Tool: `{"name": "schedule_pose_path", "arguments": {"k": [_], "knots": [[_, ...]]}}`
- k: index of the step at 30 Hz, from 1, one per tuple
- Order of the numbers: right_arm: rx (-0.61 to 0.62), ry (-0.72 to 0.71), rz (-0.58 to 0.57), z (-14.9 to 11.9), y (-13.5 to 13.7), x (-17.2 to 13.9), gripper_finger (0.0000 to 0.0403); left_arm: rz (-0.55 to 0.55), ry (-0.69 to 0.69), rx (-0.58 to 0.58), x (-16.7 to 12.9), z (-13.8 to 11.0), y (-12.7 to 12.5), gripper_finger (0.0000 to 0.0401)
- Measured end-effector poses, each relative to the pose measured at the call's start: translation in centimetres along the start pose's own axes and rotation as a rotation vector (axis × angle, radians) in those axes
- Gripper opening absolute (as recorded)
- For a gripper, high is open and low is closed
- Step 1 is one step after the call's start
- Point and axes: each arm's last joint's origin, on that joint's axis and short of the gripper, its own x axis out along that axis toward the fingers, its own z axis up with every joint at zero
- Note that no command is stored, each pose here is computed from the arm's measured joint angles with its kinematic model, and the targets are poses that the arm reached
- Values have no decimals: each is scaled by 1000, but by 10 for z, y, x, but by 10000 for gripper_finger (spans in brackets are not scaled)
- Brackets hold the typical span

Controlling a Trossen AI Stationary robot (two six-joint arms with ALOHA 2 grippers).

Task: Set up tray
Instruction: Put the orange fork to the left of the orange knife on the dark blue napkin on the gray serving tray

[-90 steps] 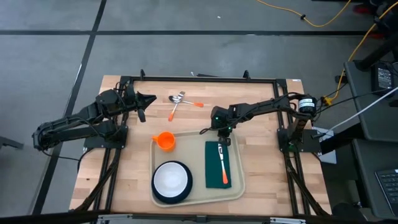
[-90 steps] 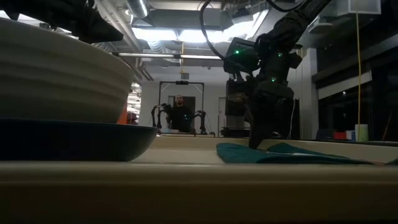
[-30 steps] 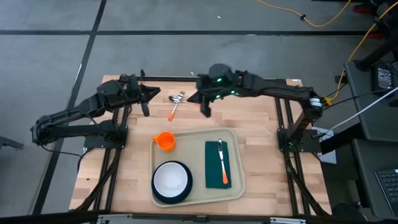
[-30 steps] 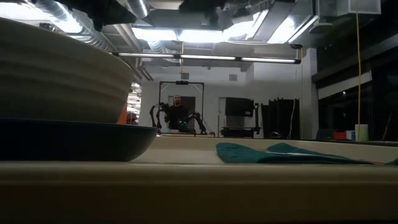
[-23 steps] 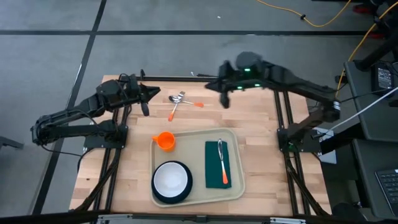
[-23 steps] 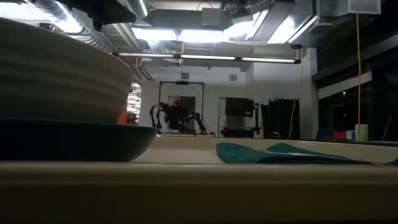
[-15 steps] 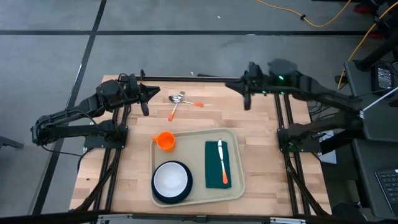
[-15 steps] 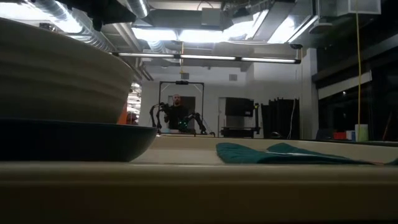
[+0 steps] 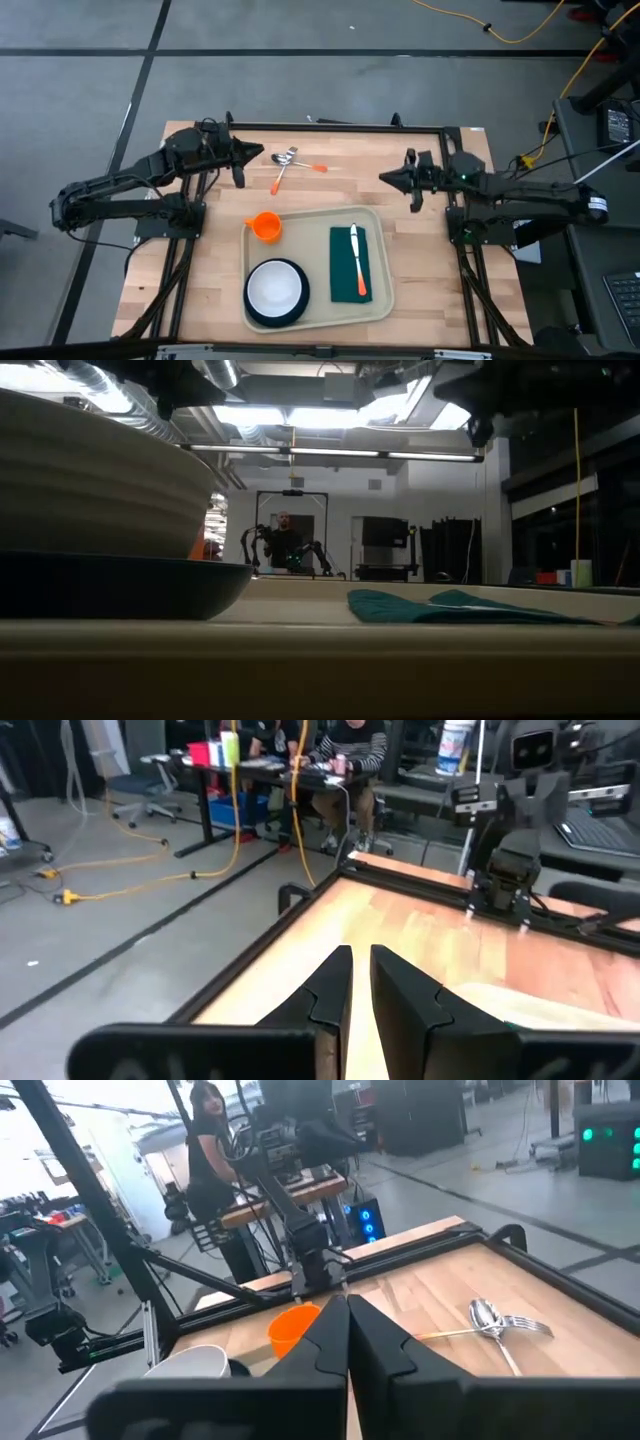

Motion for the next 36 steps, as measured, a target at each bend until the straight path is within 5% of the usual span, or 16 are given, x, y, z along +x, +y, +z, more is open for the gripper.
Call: {"name": "schedule_pose_path", "arguments": {"k": [18, 26, 32, 36], "knots": [[3, 88, 8, -88, -21, -31, 2, -4, 70, -39, 29, -9, -1, 33], [7, 41, 13, -88, -21, -32, 2, 19, 246, -12, 48, -29, 0, 33], [29, 15, 14, -85, -20, -32, 3, 140, 400, -161, 65, -50, 4, 33], [61, -2, 19, -80, -19, -31, 4, 225, 448, -226, 76, -36, 3, 33]]}}
